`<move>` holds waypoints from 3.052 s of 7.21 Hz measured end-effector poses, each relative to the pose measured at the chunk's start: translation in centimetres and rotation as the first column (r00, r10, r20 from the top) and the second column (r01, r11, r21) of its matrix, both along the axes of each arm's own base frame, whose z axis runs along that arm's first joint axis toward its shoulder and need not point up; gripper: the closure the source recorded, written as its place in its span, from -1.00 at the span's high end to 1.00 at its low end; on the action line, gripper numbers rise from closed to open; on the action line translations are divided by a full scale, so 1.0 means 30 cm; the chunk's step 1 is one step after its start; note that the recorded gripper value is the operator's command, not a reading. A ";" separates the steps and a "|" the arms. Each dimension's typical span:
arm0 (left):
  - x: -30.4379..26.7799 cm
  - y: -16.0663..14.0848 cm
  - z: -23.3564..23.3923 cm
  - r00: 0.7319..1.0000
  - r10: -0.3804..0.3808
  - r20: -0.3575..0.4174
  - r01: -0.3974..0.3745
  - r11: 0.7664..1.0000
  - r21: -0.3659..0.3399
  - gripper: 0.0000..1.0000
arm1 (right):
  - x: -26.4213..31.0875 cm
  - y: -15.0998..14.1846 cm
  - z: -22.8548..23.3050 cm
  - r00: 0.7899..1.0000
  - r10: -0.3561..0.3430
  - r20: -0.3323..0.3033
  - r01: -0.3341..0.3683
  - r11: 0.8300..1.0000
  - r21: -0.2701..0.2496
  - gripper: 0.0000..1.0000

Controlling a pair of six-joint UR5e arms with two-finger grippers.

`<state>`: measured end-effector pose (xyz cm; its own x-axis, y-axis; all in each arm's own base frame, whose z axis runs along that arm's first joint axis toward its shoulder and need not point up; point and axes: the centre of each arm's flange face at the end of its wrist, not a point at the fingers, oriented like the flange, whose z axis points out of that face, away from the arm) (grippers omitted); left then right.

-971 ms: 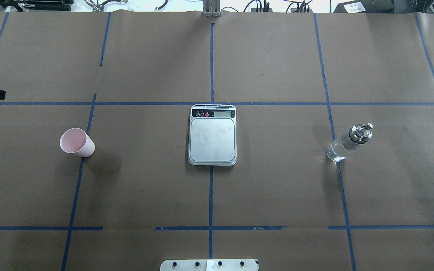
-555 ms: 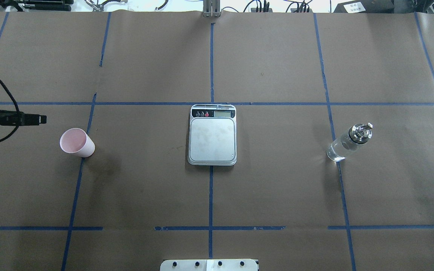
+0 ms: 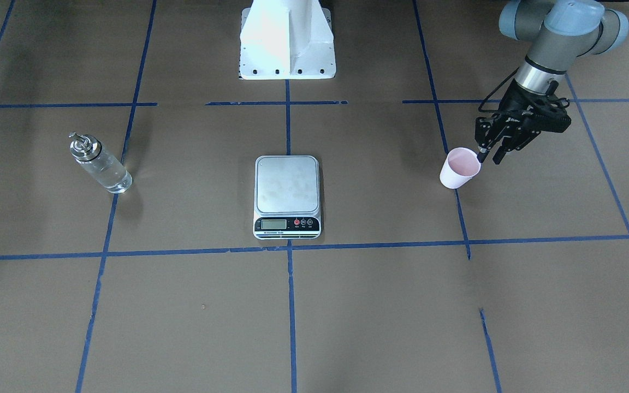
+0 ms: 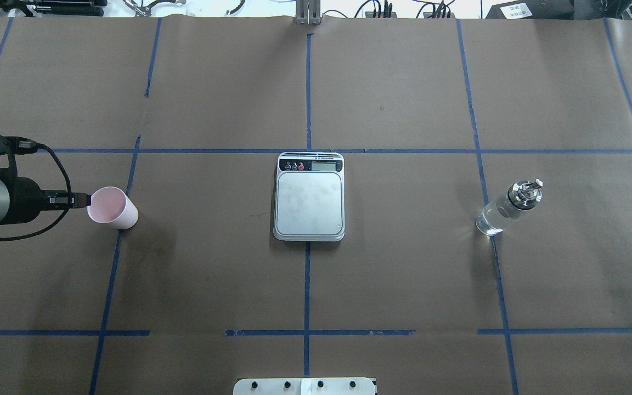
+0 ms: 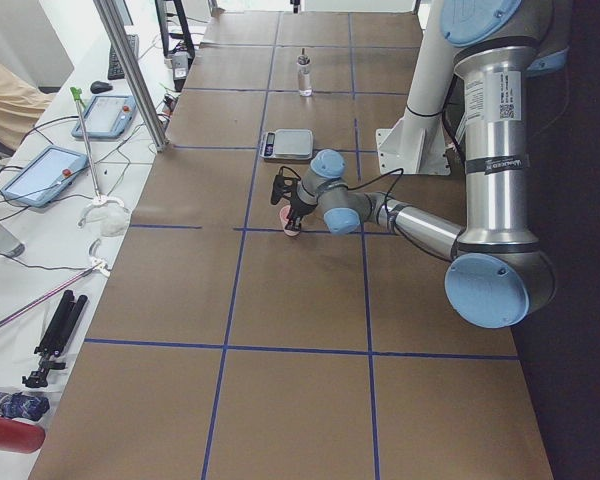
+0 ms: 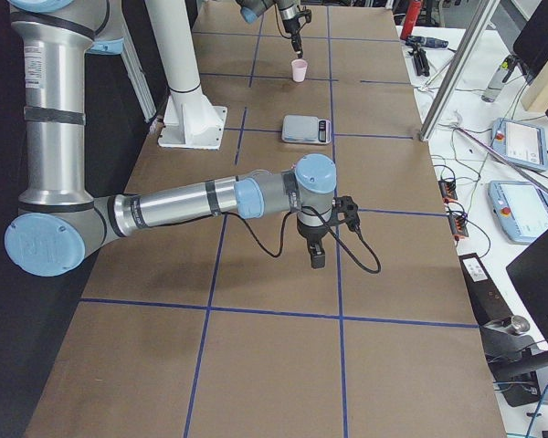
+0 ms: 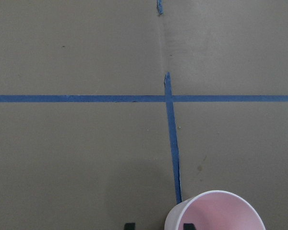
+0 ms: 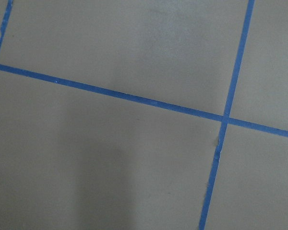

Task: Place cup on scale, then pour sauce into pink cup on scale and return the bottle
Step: 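Reach the left gripper to the pink cup and grasp it, then carry the pink cup with the left gripper onto the scale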

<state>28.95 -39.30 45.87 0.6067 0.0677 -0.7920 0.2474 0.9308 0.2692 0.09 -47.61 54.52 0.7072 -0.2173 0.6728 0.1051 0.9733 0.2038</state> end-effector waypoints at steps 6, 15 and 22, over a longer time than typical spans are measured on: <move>0.067 -0.004 0.007 0.999 0.010 0.031 -0.010 1.000 -0.008 -1.00 | 0.003 0.002 0.002 1.000 0.002 0.000 -0.002 1.000 -0.002 1.00; 0.483 -0.155 -0.933 0.999 -0.040 -0.027 0.039 0.999 -0.024 -1.00 | 0.006 0.004 0.000 1.000 0.004 0.001 -0.004 1.000 -0.001 1.00; 0.860 -0.149 -1.080 0.999 -0.039 0.000 0.039 0.998 -0.059 -0.87 | 0.007 0.003 -0.010 1.000 0.017 0.003 -0.017 1.000 -0.007 1.00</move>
